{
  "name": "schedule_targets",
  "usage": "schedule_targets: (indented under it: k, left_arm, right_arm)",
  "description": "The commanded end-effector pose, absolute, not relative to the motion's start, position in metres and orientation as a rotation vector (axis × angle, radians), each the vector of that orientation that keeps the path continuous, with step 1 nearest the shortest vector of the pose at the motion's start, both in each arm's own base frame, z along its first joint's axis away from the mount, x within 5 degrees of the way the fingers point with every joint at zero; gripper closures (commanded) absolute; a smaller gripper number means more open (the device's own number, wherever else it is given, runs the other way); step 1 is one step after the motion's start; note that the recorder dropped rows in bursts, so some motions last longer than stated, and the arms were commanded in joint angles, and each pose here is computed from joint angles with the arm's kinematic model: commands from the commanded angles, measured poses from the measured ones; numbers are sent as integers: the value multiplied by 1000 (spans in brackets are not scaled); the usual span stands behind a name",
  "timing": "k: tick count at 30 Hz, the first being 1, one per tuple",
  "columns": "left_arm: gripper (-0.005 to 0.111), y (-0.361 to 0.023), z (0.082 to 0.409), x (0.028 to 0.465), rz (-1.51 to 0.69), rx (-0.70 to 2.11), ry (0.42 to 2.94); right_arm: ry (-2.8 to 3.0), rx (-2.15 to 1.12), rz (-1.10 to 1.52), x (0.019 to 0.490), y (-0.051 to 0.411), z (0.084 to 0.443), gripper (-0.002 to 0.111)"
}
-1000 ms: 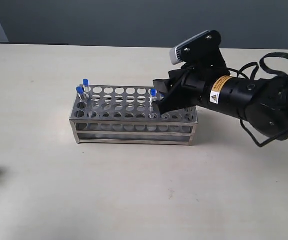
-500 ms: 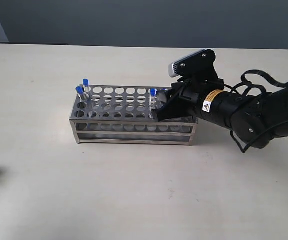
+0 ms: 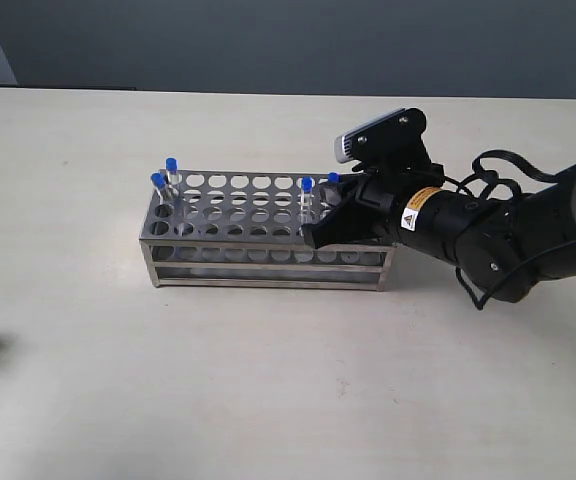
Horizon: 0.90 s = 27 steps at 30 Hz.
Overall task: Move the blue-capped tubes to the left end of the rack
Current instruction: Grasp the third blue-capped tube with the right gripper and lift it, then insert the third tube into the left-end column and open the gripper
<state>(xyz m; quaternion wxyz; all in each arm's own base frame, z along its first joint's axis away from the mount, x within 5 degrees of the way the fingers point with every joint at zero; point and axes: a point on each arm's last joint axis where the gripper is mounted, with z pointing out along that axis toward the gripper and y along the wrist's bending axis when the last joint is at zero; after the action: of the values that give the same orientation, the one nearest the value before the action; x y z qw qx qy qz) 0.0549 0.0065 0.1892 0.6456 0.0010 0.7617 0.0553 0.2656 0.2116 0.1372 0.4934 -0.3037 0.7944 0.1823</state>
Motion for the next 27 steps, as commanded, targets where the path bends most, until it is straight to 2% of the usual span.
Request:
schedule_targets:
  k: [1, 5, 15, 22, 27]
  left_arm:
    - [106, 6, 192, 55, 116, 4, 1720]
    - [106, 6, 192, 55, 116, 4, 1720]
    - [106, 6, 192, 55, 116, 4, 1720]
    - [106, 6, 192, 55, 116, 4, 1720]
    - [106, 6, 192, 55, 116, 4, 1720]
  right_arm:
    - [1908, -728, 440, 267, 210, 142, 109]
    - [1869, -736, 435, 265, 209, 159, 109]
    - [1655, -811, 420, 258, 211, 229, 109]
    - [1548, -897, 465, 254, 250, 269, 109]
    - [1524, -960, 539, 242, 285, 264, 109]
